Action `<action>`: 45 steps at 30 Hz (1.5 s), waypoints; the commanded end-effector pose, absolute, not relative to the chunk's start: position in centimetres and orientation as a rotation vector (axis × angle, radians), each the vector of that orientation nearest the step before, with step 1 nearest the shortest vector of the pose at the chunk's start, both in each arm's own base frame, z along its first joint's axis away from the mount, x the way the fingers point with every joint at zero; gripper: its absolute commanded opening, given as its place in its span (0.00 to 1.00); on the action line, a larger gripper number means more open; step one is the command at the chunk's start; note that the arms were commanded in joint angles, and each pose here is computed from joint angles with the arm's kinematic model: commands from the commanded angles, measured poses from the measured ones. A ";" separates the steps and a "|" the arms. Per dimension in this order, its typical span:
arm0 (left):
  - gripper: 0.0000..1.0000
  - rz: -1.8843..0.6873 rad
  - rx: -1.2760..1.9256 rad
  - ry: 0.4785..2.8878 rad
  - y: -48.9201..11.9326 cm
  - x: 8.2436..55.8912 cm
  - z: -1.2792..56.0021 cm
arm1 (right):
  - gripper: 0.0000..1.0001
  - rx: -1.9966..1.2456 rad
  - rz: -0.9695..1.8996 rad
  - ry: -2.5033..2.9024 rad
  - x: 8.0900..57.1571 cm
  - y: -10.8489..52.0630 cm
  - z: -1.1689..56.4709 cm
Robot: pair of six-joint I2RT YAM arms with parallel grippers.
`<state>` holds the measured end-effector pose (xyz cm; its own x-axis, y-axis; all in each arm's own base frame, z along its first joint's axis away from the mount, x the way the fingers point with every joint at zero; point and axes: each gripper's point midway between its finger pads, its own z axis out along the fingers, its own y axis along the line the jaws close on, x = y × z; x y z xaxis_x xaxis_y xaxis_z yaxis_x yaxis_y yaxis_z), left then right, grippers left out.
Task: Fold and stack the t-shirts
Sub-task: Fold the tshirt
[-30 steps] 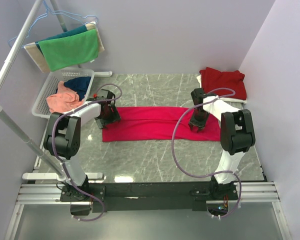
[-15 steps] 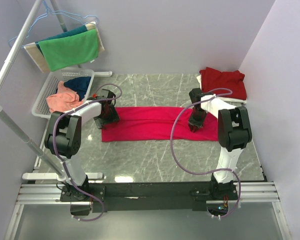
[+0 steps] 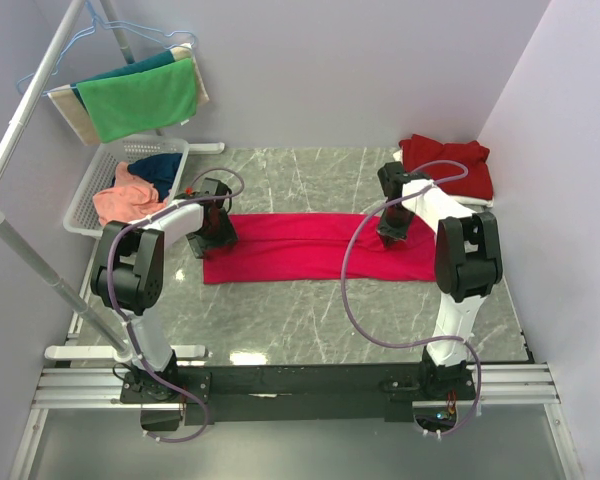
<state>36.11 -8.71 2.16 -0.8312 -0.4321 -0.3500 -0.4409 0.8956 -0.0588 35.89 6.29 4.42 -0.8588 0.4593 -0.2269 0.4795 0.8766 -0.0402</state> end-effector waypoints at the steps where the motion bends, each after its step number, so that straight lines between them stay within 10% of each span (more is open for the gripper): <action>1: 0.74 0.074 -0.634 2.727 -8.3 35.9 1.5 | 0.00 0.702 -0.173 2.822 36.4 6.4 5.0; 30: 0.72 0.064 -0.638 2.711 -8.5 35.5 2.6 | 0.00 0.509 0.039 2.751 46.2 11.5 5.6; 37: 0.73 0.048 -0.616 2.703 -8.9 35.4 2.8 | 0.46 0.478 0.048 2.623 47.5 11.1 7.8; 45: 0.75 0.035 -0.539 2.621 -9.2 36.7 5.1 | 0.49 0.493 0.092 2.542 46.5 10.9 12.1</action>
